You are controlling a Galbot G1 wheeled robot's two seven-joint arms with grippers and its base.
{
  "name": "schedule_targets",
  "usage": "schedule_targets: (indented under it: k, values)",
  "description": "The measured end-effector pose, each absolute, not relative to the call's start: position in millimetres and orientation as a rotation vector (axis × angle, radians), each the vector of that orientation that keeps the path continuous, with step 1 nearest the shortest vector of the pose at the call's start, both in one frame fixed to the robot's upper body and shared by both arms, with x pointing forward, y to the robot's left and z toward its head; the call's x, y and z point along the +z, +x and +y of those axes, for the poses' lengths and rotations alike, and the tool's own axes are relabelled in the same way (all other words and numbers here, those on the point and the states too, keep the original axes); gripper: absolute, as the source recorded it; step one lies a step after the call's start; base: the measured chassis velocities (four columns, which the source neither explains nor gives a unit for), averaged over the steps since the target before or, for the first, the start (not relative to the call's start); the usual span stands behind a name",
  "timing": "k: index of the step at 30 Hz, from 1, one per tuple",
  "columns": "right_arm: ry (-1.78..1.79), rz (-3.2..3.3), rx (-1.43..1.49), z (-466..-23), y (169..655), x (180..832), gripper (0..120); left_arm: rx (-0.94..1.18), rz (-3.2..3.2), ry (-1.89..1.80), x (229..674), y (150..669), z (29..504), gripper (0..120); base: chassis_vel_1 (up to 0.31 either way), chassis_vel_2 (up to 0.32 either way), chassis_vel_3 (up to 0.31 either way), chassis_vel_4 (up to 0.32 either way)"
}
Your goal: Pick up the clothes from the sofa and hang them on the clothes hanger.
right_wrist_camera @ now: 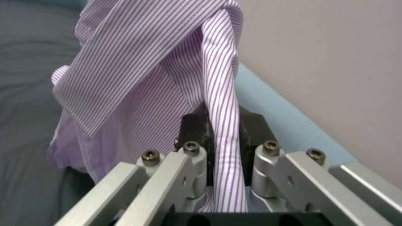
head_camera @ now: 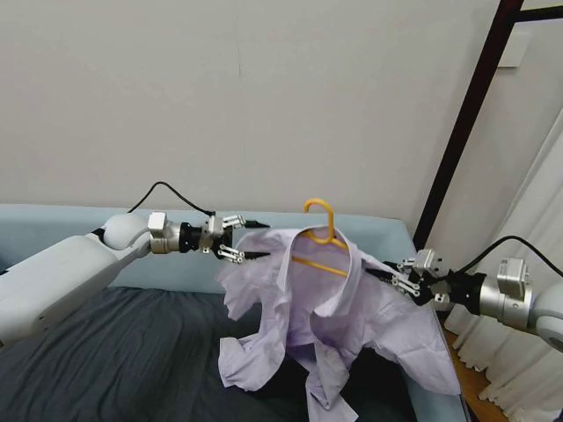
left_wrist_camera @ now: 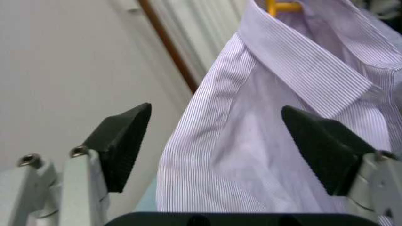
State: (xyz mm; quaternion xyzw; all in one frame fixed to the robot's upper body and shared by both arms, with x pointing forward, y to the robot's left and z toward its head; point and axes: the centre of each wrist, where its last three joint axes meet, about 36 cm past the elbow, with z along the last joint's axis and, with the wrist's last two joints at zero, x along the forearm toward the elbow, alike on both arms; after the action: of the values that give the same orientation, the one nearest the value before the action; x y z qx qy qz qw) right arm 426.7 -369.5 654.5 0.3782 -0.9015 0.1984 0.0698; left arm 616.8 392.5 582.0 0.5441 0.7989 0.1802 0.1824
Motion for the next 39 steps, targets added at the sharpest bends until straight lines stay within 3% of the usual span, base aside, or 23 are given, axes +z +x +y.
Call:
schedule_targets:
  k: [3,15,21,25,31,39]
  values:
    - [1.063,-2.764,0.467,-372,428,679,8,0.4,2.334,1.413,565,587,405,98,0.0,0.0,0.0,0.0]
    - [0.888,-2.837,0.476,-387,413,740,8,0.072,2.478,1.18,500,503,389,100,0.0,0.0,0.0,0.0]
    - [0.753,-2.879,0.504,-391,403,763,8,-0.075,2.508,1.173,459,438,325,100,0.0,0.0,0.0,0.0]
    - [0.723,-2.891,0.508,-392,400,771,8,-0.121,2.504,1.195,448,421,297,100,0.0,0.0,0.0,0.0]
    - [0.695,-2.911,0.503,-392,395,786,8,-0.2,2.552,1.081,453,430,264,100,0.0,0.0,0.0,0.0]
    - [0.694,-2.905,0.528,-388,388,794,8,-0.417,2.583,1.021,523,442,193,100,0.0,0.0,0.0,0.0]
